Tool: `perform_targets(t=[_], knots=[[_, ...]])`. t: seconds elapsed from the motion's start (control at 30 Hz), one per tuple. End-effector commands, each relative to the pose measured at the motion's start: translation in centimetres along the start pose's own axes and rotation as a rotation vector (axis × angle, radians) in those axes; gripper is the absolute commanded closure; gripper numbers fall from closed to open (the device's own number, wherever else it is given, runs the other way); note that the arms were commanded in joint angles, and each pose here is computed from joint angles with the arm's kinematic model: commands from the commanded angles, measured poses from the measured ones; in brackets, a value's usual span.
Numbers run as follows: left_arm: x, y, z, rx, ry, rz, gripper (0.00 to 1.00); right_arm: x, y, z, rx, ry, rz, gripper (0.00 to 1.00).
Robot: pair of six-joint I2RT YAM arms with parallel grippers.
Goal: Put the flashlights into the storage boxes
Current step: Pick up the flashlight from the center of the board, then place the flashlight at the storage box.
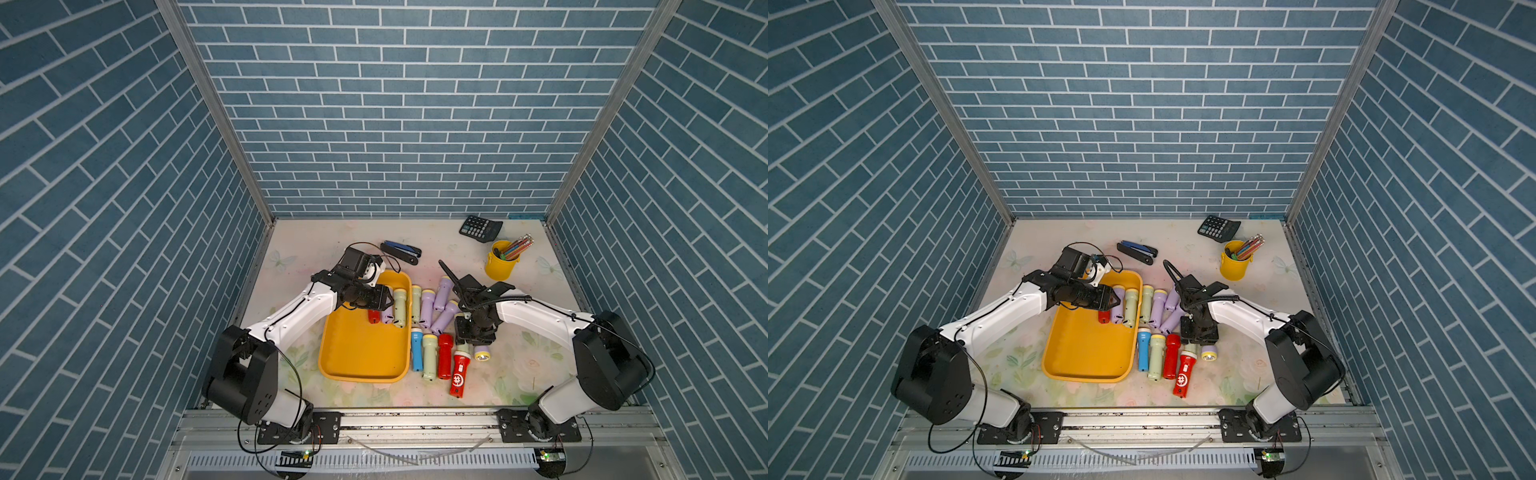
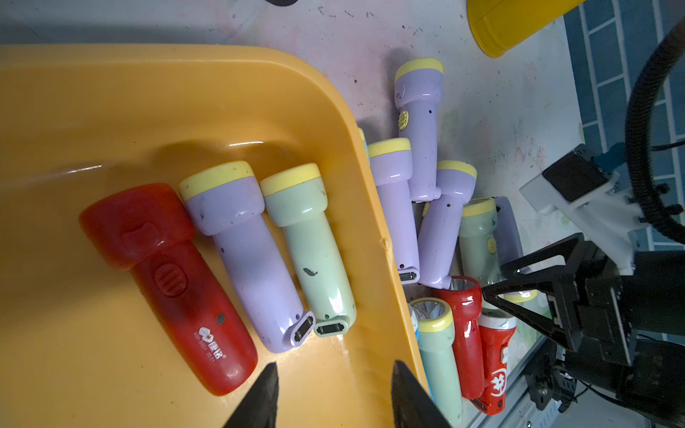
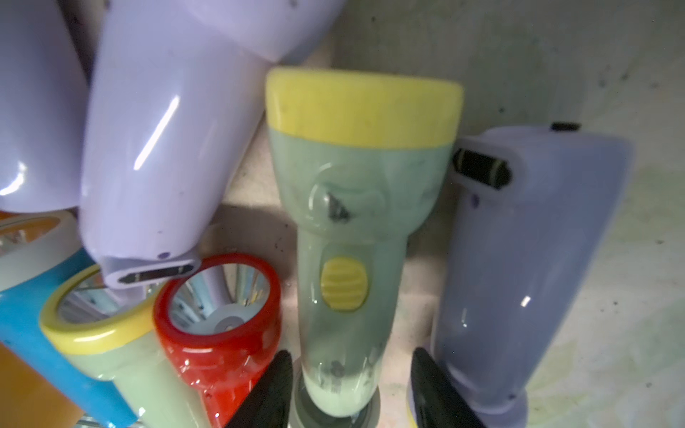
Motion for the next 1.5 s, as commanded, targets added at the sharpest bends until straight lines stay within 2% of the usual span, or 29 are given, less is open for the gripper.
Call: perform_targets(t=[0.0,0.23,0.57,0.73,0.93,1.07,1.23,1.33,1.47], knots=[[0.2,-0.1,-0.3,-0.003,0.003,-0.003,0.50,0.0,-0.5,-0.1,-0.048,0.009,-0.026,0.48],[0.3,-0.2,-0.3,-0.003,0.002,-0.001,0.50,0.0,-0.5,-1.4,-0.036,0.017,-0.032,0.51],[0.7,-0.6,0.1,-0.012,-0.017,-0.007,0.50,-0.2,-0.5,-1.3,0.001,-0.031,-0.044,0.63],[1.2,-1.5,1.1,-0.044,-0.057,-0.024,0.50,0.7,0.1,1.0,0.063,-0.156,-0.014,0.67],[2.2,-2.8,2.8,-0.091,-0.136,-0.051,0.50,2.9,1.6,6.0,0.173,-0.412,0.070,0.70],[3.1,-5.6,4.3,-0.236,-0.244,-0.116,0.50,3.6,3.7,9.5,0.328,-0.605,0.184,0.72],[3.7,-9.5,7.3,-0.420,-0.401,-0.266,0.48,2.3,7.5,14.0,0.598,-0.828,0.456,0.73],[3.2,-11.6,8.6,-0.532,-0.448,-0.362,0.46,0.4,9.5,15.6,0.713,-0.876,0.672,0.75],[2.2,-14.0,9.4,-0.636,-0.490,-0.492,0.43,-0.9,11.1,16.5,0.800,-0.880,0.830,0.75]])
Point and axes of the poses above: each gripper's point midway between its finger pads, its own z axis back along the fingers, its own y axis along the line the jaws close on, x = y × z, the point moved 1 cm from there along z, back along the fingers, and after that the axes turned 2 degrees about z, right-handed, at the moved point
